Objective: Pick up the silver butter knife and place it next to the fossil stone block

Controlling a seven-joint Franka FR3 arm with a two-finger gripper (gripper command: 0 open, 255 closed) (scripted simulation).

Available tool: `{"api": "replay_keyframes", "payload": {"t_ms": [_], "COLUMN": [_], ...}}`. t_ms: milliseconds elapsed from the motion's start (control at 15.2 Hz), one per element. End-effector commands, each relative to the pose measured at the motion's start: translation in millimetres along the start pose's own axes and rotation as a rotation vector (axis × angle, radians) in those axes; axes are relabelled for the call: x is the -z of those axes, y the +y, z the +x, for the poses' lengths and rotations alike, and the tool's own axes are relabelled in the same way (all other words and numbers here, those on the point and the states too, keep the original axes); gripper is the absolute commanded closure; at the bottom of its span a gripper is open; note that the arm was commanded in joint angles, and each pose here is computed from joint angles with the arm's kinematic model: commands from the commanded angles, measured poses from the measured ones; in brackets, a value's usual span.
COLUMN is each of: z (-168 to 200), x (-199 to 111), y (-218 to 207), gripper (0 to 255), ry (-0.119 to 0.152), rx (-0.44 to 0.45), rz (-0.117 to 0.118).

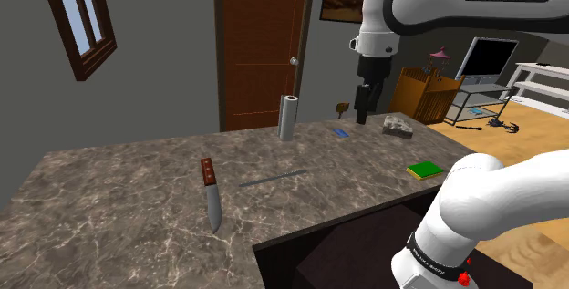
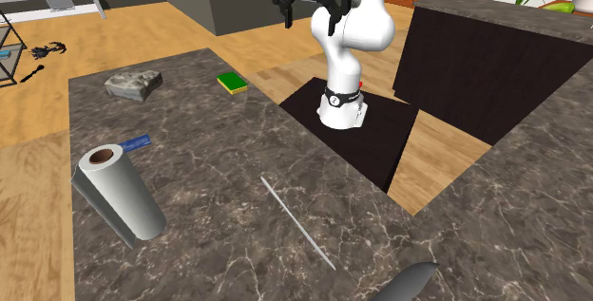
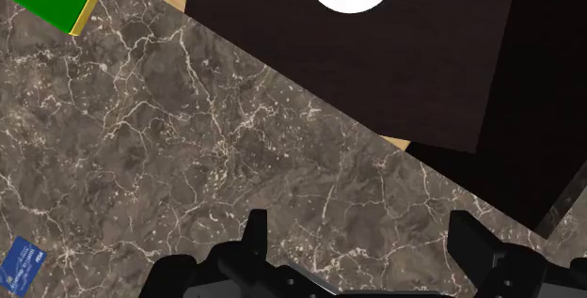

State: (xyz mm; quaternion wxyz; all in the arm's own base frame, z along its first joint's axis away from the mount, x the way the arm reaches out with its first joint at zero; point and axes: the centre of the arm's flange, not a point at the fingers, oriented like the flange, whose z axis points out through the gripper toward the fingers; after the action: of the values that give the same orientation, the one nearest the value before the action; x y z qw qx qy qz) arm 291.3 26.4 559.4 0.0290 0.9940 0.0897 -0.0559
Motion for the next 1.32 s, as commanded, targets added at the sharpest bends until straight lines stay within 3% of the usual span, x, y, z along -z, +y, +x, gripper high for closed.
{"api": "replay_keyframes", "payload": {"t_ms": [0, 594, 1254], "z": [0.0, 85.9, 177.6], "x": [0.0, -79.0, -166.5], "y": [0.0, 2.6, -24.6], "gripper": [0, 0, 0], "ry": [0.000, 0.008, 0.016], "rx": [0.000, 0.338, 0.714], "rz": [0.000, -0.040, -0.085]}}
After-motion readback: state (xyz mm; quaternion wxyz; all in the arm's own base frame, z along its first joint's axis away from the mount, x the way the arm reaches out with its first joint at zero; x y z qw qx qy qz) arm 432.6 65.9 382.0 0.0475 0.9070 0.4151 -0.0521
